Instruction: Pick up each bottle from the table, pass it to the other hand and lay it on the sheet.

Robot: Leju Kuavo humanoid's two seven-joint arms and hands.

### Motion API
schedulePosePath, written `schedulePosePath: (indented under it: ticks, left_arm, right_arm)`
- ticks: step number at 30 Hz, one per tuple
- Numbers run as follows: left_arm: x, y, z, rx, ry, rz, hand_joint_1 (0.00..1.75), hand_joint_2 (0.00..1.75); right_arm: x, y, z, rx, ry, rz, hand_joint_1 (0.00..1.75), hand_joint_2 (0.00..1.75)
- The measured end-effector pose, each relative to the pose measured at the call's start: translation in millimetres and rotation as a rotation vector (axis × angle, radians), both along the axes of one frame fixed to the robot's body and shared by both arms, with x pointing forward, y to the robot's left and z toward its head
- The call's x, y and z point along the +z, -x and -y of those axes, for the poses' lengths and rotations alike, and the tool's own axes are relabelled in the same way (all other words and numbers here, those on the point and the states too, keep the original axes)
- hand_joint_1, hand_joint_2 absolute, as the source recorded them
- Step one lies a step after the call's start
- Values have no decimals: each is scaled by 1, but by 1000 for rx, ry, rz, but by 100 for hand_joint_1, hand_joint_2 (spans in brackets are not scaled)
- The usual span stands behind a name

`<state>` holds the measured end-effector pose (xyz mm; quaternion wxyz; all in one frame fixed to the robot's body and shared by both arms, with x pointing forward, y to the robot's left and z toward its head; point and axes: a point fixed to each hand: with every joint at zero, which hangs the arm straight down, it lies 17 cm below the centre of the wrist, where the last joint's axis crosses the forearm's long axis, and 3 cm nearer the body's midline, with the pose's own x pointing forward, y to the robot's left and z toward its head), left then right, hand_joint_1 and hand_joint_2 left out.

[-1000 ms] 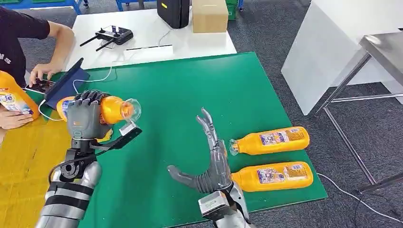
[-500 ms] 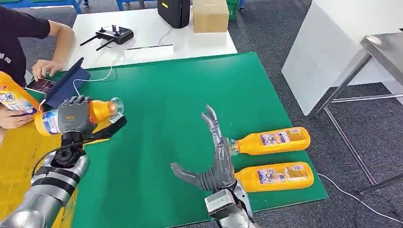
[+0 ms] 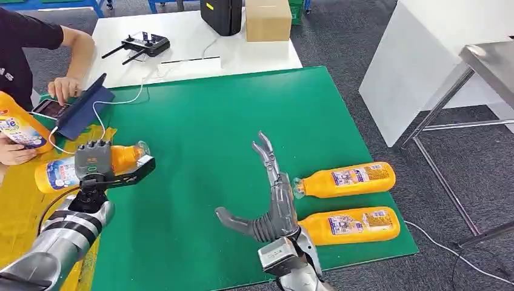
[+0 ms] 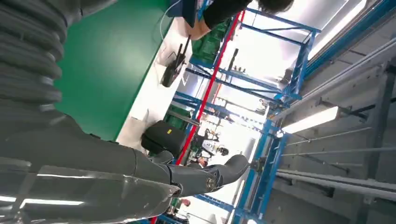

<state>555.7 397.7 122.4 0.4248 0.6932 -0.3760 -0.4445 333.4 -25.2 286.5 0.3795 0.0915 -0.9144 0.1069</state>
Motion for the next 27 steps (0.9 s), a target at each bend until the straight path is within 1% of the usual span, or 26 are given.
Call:
schedulePosePath:
  ticks: [9, 13, 20, 23, 25, 27]
  left_arm:
    - [-19, 3, -11, 44, -32, -77, 0, 175]
    - [-32, 3, -12, 34, -31, -134, 0, 175]
    - [-34, 1, -12, 38, -21, -146, 0, 175]
    - [-41, -1, -6, 7, 22, -183, 0, 175]
    - [-48, -4, 4, -29, 74, -210, 0, 175]
    - [-50, -6, 14, -57, 134, -211, 0, 175]
  right_arm:
    - [-1, 0, -2, 5, 9, -4, 0, 175]
    - [-1, 0, -2, 5, 11, -5, 0, 175]
    - [-2, -1, 0, 1, 10, -6, 0, 175]
    - [-2, -2, 0, 0, 11, -7, 0, 175]
    - [-1, -2, 0, 0, 9, -9, 0, 175]
    - [-1, -3, 0, 0, 6, -11, 0, 175]
